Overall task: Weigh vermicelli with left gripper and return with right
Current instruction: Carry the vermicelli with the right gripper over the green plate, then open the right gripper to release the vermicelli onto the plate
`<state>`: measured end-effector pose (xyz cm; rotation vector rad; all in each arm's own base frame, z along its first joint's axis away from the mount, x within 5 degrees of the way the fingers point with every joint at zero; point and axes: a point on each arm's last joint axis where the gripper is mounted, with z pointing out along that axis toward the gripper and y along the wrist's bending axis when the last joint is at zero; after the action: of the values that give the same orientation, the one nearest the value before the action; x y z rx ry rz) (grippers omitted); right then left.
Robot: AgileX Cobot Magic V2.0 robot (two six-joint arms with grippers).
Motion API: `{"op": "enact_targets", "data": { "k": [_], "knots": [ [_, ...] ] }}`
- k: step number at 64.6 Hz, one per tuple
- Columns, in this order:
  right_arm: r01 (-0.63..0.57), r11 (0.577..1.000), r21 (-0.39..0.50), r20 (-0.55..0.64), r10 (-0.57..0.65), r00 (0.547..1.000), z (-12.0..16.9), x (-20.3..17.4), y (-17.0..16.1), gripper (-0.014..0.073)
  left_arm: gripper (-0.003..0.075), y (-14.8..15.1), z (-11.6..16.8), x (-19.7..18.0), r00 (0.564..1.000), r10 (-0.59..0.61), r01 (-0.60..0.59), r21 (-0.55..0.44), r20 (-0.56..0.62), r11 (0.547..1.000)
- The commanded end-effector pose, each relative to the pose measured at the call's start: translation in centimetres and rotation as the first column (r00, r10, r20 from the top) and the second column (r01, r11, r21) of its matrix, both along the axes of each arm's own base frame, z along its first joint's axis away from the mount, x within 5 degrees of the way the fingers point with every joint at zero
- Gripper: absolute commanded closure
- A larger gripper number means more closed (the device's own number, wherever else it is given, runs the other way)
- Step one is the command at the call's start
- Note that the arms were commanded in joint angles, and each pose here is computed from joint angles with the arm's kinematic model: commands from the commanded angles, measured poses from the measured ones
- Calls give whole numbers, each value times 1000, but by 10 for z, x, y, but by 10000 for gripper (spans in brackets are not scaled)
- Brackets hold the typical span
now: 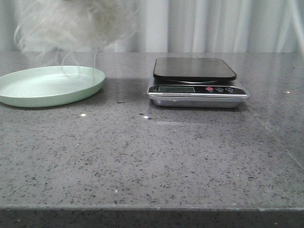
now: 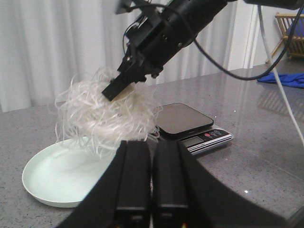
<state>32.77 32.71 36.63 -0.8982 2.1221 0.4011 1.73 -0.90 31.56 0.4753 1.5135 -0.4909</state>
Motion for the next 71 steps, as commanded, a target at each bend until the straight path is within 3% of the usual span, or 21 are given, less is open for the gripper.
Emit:
{"op": "enact_targets", "data": {
  "k": [1,17,30,35,51,60,71],
  "knots": [
    [-20,996,90,102,11,995,24,-1,8,406,588,0,14,-1,998,-3,8,-63,69,998],
    [-28,995,95,14,27,1000,-15,14,34,361,588,0,14,-1,998,-3,8,-63,69,998],
    [-29,996,83,-23,31,999,-26,18,40,92,588,0,14,-1,998,-3,8,-63,69,998],
    [-27,996,82,-11,28,1000,-23,19,39,25,588,0,14,-1,998,-3,8,-63,69,998],
    [9,993,120,137,-26,990,46,17,5,-5,588,0,14,-1,998,-3,8,-63,69,998],
    [88,986,143,158,-111,981,88,16,-46,-5,588,0,14,-1,998,-3,8,-63,69,998],
    [233,966,114,125,-247,961,117,20,-118,-5,588,0,14,-1,998,-3,8,-63,69,998]
  ]
}}
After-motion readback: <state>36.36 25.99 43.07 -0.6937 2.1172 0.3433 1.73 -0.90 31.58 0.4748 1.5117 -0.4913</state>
